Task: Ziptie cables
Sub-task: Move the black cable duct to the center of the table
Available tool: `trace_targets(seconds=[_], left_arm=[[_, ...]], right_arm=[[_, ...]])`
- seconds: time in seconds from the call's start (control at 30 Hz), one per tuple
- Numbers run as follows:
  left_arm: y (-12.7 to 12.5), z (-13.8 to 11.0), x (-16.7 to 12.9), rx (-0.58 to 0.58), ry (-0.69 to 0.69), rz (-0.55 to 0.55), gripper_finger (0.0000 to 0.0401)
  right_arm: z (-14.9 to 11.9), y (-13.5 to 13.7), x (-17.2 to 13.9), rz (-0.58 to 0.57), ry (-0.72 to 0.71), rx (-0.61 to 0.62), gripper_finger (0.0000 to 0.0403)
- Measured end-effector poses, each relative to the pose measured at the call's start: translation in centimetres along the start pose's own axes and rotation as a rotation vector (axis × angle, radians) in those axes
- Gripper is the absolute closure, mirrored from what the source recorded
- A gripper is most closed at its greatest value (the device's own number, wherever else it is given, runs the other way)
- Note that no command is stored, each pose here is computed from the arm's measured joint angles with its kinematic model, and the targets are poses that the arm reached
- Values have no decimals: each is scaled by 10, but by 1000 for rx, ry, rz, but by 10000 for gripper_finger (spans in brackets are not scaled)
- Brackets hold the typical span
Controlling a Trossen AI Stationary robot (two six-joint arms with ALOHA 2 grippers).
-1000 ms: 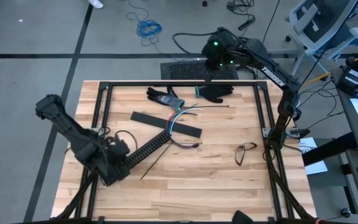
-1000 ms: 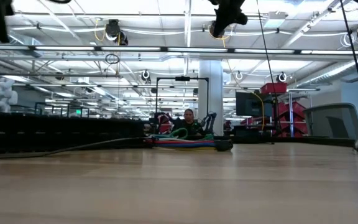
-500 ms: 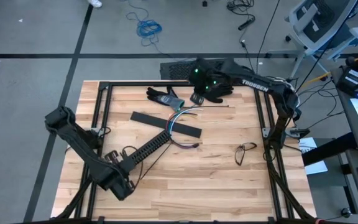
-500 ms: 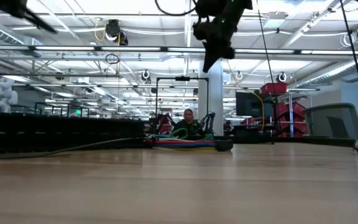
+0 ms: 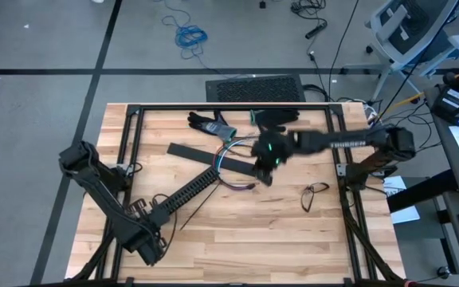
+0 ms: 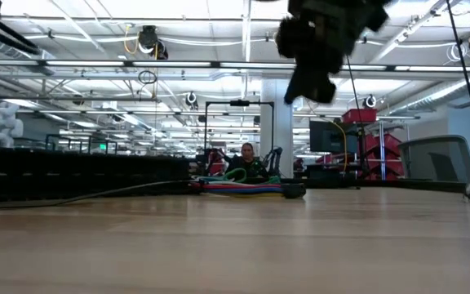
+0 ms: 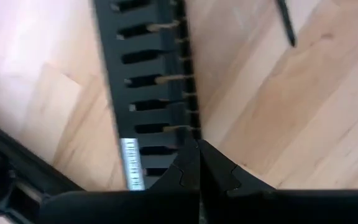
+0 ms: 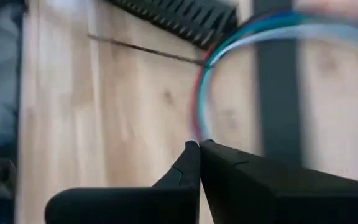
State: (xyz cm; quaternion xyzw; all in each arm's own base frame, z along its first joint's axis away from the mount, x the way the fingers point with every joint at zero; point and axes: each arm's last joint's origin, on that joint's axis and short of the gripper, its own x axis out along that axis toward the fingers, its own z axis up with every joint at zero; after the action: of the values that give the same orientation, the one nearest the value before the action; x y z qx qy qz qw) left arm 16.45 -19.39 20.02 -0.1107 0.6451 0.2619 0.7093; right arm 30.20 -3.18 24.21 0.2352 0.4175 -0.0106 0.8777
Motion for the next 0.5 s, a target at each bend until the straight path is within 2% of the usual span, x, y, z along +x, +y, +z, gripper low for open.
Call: trace_targets(seconds=[0.07,0.17,0.23,0.27,0.37,0.5], left_arm=[[4,-2,-4,-14,-14,7,401],[8,-2,-7,-6,-24,10,401],[9,-2,-8,-3,-24,11,401],[9,-2,-9,-2,-25,5,401],[9,-2,-9,-2,-24,2,401],[9,-3,-9,-2,1,-1,401]], right_arm=[[-23,10,26,86,-123,144,399],[-43,30,55,260,-488,327,387],[-47,35,69,276,-693,425,370],[-48,35,77,267,-750,477,358],[-44,36,106,246,-766,582,315],[-26,49,145,280,-706,602,252]])
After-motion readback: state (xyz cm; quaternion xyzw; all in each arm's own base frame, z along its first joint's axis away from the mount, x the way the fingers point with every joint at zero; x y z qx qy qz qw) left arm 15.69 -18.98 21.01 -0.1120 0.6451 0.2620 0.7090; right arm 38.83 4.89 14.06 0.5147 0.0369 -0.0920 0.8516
